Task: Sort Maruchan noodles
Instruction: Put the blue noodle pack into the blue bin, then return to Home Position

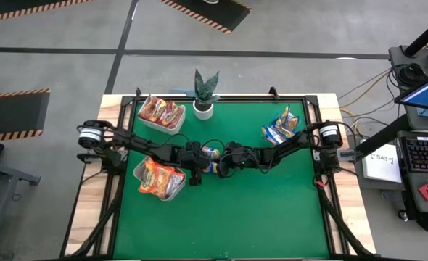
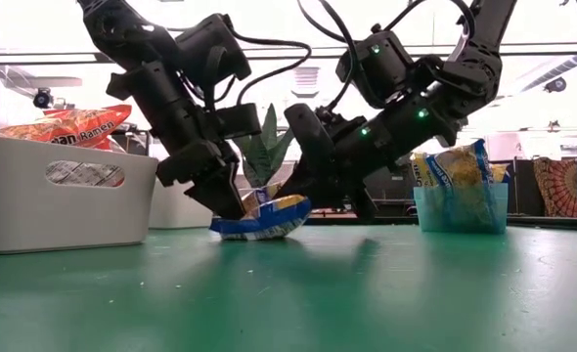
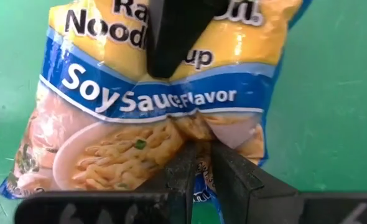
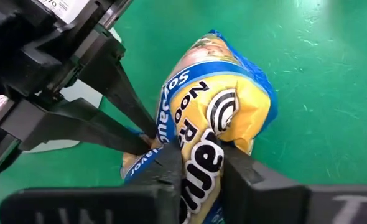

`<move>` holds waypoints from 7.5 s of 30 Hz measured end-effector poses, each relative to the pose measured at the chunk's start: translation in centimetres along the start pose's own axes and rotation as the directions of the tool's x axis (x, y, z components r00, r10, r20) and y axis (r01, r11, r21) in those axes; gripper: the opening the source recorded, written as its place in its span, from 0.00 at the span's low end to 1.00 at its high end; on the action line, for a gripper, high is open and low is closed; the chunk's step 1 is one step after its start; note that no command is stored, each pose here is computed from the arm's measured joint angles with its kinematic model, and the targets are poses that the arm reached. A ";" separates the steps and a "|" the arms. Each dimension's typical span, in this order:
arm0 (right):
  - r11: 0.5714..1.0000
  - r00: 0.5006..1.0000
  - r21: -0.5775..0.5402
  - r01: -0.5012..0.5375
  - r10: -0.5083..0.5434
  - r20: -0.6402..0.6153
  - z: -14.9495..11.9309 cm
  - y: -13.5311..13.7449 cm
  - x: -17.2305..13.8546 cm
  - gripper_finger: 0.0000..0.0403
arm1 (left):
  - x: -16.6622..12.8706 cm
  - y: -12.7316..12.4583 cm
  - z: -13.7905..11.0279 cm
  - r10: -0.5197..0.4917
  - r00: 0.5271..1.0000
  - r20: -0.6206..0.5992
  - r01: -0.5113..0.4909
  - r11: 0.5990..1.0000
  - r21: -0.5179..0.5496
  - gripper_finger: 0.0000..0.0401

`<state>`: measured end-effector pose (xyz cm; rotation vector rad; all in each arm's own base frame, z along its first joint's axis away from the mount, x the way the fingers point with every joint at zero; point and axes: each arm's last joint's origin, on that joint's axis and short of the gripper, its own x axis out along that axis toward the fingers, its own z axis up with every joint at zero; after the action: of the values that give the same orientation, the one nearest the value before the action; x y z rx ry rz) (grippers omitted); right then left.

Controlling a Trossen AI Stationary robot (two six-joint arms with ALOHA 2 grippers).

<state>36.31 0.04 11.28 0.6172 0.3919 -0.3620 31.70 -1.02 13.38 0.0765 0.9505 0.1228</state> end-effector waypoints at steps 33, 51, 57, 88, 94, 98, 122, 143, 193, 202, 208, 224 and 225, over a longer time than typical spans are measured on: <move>0.926 0.962 -0.307 0.222 -0.156 0.224 9.6 3.0 -13.2 0.09 | -16.3 1.0 3.4 -0.052 0.861 0.505 0.011 0.996 0.083 0.09; 0.590 0.647 -0.282 0.757 -0.738 0.191 9.1 -2.3 -23.1 0.09 | -15.0 0.6 3.6 -0.054 0.876 0.479 0.001 0.994 0.111 0.09; 0.515 0.589 -0.349 0.783 -0.794 0.150 7.5 -3.7 -21.1 0.09 | -14.8 0.6 3.6 -0.054 0.879 0.473 0.001 0.994 0.112 0.09; 0.382 0.459 -0.573 0.725 -0.888 -0.011 3.5 -5.5 -15.4 0.41 | -14.8 0.6 3.6 -0.054 0.879 0.475 0.003 0.994 0.108 0.09; 0.452 0.510 -0.528 0.719 -0.859 -0.041 4.3 -4.9 -16.3 0.48 | -14.8 0.6 3.6 -0.054 0.879 0.473 0.003 0.994 0.108 0.09; 0.497 0.544 -0.477 0.725 -0.838 -0.046 5.3 -4.3 -17.1 0.49 | -14.8 0.6 3.6 -0.054 0.879 0.473 0.003 0.994 0.108 0.09; 0.427 0.460 -0.275 0.861 -0.886 0.064 11.9 -7.3 -16.9 0.04 | -14.7 0.6 3.6 -0.054 0.878 0.475 0.003 0.994 0.107 0.09; 0.424 0.450 -0.333 0.842 -0.893 0.002 9.2 -8.2 -15.4 0.03 | -17.1 1.5 -0.5 -0.032 0.881 0.472 -0.041 0.989 0.144 0.09; 0.775 0.861 -0.603 0.187 0.167 0.481 -0.9 -10.5 -25.5 0.03 | -17.8 3.9 -15.1 0.300 0.509 0.807 -0.039 0.944 -0.327 0.09; 0.804 0.850 -0.549 0.229 0.109 0.515 -0.6 -10.9 -25.4 0.03 | -16.2 3.6 -15.5 0.262 0.483 0.835 0.091 0.934 -0.345 0.09; 0.832 0.851 -0.498 0.243 0.063 0.521 -0.6 -11.0 -25.3 0.03 | -16.0 3.6 -15.6 0.286 0.504 0.815 0.009 0.942 -0.336 0.09; 0.825 0.844 -0.487 0.286 0.025 0.536 -0.5 -11.1 -25.3 0.03 | -15.8 3.6 -15.6 0.295 0.520 0.802 -0.007 0.940 -0.342 0.09; 0.825 0.844 -0.487 0.286 0.025 0.536 -0.5 -11.1 -25.3 0.03 | -15.8 3.6 -15.6 0.295 0.520 0.801 -0.007 0.940 -0.341 0.09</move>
<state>9.45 -2.80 17.00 -0.1006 -0.0034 -0.5122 9.64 0.53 17.49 -0.0649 -0.0935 0.3607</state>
